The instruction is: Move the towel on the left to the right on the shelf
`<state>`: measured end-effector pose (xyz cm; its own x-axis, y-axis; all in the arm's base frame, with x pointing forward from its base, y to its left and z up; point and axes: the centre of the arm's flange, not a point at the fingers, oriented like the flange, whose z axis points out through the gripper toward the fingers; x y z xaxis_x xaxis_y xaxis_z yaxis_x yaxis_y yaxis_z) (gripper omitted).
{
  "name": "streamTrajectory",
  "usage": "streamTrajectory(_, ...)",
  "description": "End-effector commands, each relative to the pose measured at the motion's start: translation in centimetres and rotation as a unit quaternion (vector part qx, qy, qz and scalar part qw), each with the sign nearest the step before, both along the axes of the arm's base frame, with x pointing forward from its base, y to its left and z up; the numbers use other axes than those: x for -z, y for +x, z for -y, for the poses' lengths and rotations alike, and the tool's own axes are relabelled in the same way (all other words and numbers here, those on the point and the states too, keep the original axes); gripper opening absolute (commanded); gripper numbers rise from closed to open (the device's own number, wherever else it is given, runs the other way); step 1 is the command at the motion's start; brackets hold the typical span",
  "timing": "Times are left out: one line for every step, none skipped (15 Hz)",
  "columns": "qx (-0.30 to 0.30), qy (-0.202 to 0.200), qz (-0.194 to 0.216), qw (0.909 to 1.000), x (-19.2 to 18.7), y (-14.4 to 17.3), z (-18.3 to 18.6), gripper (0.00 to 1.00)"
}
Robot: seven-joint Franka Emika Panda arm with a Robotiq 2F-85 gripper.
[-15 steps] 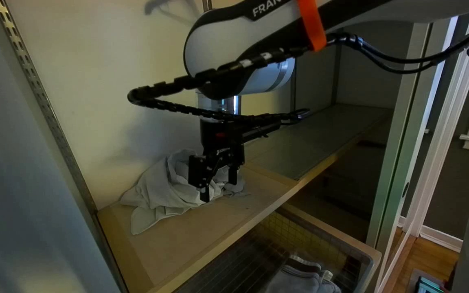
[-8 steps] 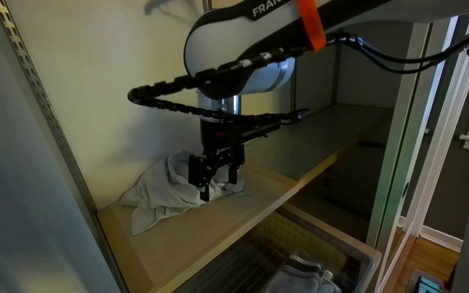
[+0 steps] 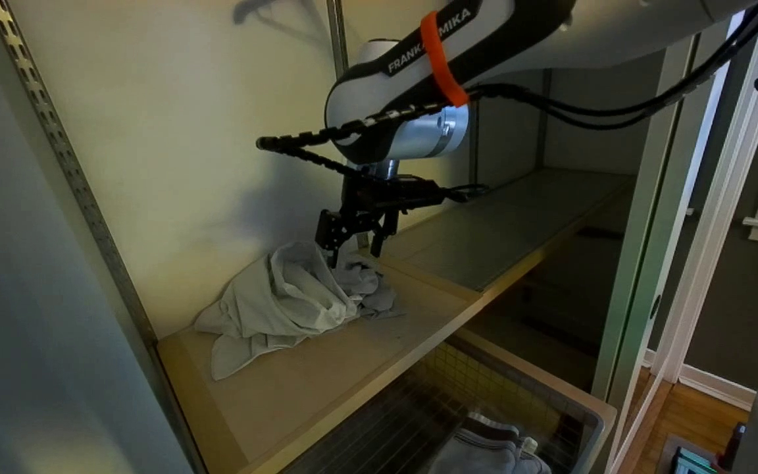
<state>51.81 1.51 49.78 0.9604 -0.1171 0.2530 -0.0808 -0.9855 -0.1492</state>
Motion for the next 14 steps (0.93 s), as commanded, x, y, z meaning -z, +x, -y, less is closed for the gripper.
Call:
streamTrajectory(0.009,-0.003,0.021,0.9997,0.2,4.7,-1.6,1.00)
streamTrajectory(0.006,-0.012,0.034,0.9993,0.5,5.8,-2.5,1.00)
streamTrajectory(0.002,-0.013,0.040,0.9991,0.6,6.7,-3.2,1.00)
streamTrajectory(-0.003,-0.017,0.053,0.9984,0.9,7.4,-4.0,1.00)
streamTrajectory(-0.011,-0.016,0.065,0.9977,1.1,7.9,-4.8,1.00)
streamTrajectory(-0.023,-0.016,0.074,0.9969,1.4,8.4,-5.7,1.00)
streamTrajectory(-0.027,-0.022,0.078,0.9963,1.8,8.8,-6.5,1.00)
streamTrajectory(-0.033,-0.032,0.082,0.9956,2.4,9.3,-7.2,1.00)
streamTrajectory(-0.040,-0.038,0.086,0.9948,3.0,9.7,-7.9,1.00)
streamTrajectory(-0.047,-0.047,0.086,0.9941,3.7,9.8,-8.5,1.00)
streamTrajectory(-0.057,-0.058,0.088,0.9928,4.5,10.0,-9.1,1.00)
streamTrajectory(-0.069,-0.066,0.088,0.9916,5.1,10.0,-9.5,1.00)
streamTrajectory(-0.083,-0.075,0.090,0.9896,5.8,10.1,-10.0,1.00)
streamTrajectory(-0.096,-0.084,0.092,0.9876,6.5,10.0,-10.5,1.00)
